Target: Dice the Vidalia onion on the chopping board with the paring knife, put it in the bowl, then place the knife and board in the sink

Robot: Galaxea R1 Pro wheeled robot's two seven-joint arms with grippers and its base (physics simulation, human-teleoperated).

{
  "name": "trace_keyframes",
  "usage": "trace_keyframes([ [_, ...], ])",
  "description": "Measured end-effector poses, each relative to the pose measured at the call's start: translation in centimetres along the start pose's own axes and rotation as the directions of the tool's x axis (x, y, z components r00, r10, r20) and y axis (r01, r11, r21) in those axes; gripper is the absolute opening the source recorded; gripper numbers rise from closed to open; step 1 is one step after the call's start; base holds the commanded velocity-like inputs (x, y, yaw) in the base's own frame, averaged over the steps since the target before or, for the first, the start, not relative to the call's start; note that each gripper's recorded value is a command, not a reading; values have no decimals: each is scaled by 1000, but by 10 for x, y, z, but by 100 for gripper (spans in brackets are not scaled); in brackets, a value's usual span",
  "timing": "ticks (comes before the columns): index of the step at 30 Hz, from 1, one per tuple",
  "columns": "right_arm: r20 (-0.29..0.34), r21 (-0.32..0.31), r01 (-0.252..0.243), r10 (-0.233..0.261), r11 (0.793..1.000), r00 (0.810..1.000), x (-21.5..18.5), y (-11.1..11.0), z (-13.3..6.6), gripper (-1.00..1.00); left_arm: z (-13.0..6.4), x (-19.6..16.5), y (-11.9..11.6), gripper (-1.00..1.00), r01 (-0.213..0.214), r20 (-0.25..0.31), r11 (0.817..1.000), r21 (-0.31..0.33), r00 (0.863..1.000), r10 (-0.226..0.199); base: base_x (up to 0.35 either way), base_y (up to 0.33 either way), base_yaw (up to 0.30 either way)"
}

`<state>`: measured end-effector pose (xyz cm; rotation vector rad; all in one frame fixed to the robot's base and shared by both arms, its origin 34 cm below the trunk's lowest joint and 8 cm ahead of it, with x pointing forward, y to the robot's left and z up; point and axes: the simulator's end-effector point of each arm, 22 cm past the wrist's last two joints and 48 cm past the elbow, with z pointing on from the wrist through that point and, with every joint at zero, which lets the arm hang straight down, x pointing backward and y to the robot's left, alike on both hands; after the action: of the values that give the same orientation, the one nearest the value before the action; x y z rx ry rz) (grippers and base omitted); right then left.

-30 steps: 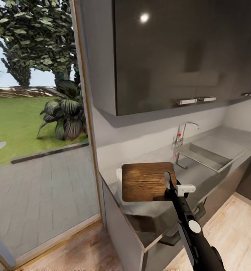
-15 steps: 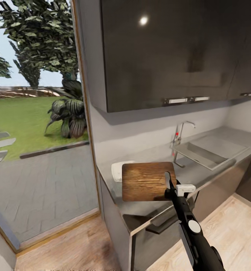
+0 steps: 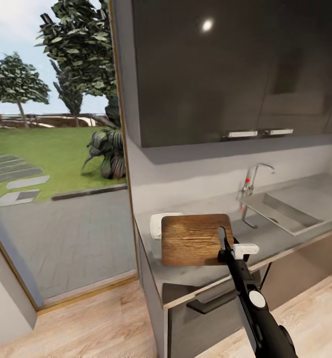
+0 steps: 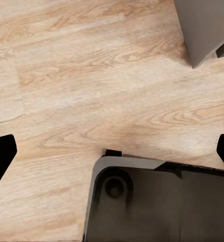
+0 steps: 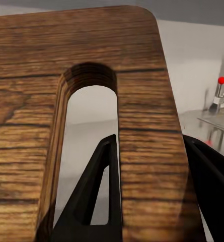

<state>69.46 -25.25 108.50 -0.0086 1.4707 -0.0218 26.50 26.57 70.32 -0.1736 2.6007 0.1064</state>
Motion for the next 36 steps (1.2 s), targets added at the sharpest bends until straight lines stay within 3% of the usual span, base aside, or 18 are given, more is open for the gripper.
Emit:
trace_keyframes([
  [36, 0, 1, 0, 0, 1000, 1000, 0, 0, 0, -100, 0, 0, 0, 100, 0, 0, 1000, 0, 1000, 0, 0, -307, 287],
])
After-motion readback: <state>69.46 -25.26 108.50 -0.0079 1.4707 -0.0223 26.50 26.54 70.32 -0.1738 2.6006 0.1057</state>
